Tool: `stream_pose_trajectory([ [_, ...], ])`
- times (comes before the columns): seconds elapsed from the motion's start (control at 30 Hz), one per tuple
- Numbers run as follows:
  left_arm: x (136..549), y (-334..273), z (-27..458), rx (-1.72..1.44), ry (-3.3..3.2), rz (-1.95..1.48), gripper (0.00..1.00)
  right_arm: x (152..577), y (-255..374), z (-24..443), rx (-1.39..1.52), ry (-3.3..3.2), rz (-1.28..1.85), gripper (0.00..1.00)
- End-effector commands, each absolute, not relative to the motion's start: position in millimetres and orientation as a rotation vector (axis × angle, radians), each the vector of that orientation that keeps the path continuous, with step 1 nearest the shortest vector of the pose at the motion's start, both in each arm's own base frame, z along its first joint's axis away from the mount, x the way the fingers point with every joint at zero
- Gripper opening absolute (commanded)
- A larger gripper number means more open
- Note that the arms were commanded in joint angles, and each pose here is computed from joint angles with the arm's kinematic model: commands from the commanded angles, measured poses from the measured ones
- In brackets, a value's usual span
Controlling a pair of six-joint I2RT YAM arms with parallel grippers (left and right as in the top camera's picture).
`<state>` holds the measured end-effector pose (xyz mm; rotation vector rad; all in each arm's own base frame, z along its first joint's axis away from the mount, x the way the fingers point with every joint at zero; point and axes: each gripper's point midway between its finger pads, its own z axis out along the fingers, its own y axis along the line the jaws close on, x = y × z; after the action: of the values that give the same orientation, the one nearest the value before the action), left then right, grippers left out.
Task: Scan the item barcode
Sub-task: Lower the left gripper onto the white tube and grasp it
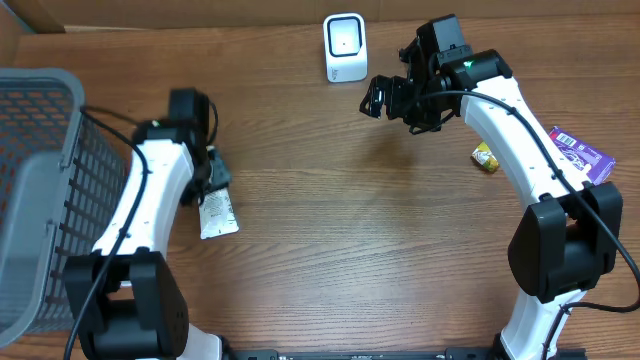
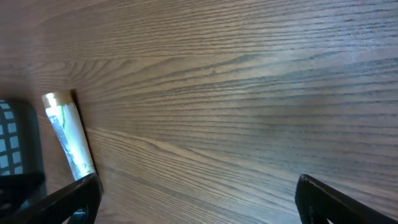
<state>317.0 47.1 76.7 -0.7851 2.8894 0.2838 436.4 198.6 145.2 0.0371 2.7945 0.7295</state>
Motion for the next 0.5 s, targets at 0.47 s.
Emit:
stream_pose_trajectory([
  [0.47, 346.1, 58.3, 20.7, -0.629, 2.706, 0.241, 0.55, 434.3, 200.2, 146.3, -0.034, 2.788, 0.725, 1.00],
])
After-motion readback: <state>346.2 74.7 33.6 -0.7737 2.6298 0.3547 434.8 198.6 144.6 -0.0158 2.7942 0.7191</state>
